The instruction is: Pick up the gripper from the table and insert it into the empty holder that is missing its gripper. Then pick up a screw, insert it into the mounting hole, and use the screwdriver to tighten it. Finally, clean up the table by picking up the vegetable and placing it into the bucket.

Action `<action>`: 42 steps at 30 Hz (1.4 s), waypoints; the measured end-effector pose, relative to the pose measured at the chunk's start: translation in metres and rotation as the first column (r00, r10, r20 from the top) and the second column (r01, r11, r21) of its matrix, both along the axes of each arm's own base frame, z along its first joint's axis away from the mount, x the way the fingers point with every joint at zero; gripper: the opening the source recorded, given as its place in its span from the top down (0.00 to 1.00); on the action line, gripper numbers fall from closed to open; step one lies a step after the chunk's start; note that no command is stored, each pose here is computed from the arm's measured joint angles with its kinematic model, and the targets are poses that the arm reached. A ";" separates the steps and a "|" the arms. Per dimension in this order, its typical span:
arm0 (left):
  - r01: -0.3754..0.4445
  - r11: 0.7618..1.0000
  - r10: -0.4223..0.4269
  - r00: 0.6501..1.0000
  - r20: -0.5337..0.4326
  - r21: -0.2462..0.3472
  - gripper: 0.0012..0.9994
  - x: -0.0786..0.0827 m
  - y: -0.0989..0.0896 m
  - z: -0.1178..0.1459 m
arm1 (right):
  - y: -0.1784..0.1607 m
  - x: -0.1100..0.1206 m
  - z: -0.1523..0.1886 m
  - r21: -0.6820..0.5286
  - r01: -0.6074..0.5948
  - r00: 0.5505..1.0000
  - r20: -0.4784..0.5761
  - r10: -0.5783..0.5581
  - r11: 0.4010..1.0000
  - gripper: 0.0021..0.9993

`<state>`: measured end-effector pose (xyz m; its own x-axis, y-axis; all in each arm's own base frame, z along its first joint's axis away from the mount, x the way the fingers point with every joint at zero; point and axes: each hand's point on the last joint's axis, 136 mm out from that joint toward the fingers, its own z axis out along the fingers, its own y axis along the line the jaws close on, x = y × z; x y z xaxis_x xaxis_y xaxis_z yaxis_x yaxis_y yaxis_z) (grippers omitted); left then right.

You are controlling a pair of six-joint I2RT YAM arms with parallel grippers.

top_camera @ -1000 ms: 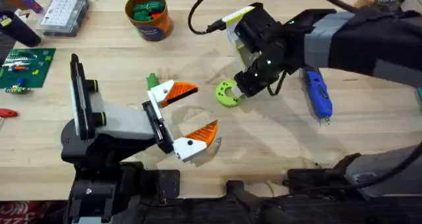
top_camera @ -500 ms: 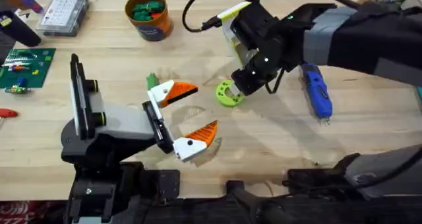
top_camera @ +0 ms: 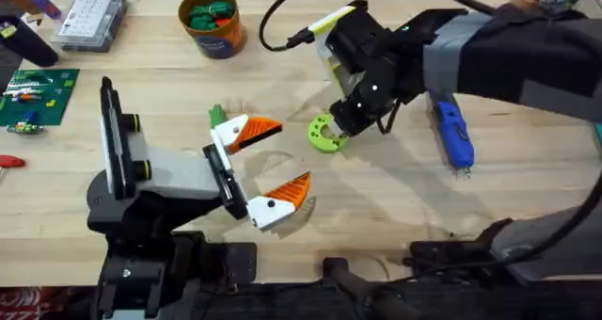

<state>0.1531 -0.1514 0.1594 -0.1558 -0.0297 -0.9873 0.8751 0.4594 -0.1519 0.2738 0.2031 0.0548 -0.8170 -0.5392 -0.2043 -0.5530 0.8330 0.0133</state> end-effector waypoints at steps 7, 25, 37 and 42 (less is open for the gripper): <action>0.000 1.000 0.000 1.000 0.000 0.000 0.01 0.000 0.000 0.000 | 0.004 0.000 0.001 0.004 -0.010 1.000 0.012 0.010 1.000 0.91; 0.000 1.000 0.000 1.000 0.000 0.000 0.01 0.000 0.000 0.000 | 0.003 -0.003 0.001 -0.010 -0.014 1.000 0.003 0.014 1.000 1.00; 0.000 1.000 0.000 1.000 0.000 0.000 0.01 0.000 0.000 0.000 | 0.008 0.004 0.039 -0.010 -0.014 1.000 0.002 0.014 1.000 1.00; 0.000 1.000 0.000 1.000 0.000 0.000 0.01 0.000 0.000 0.000 | 0.011 0.008 0.064 -0.006 -0.014 1.000 0.008 0.014 1.000 1.00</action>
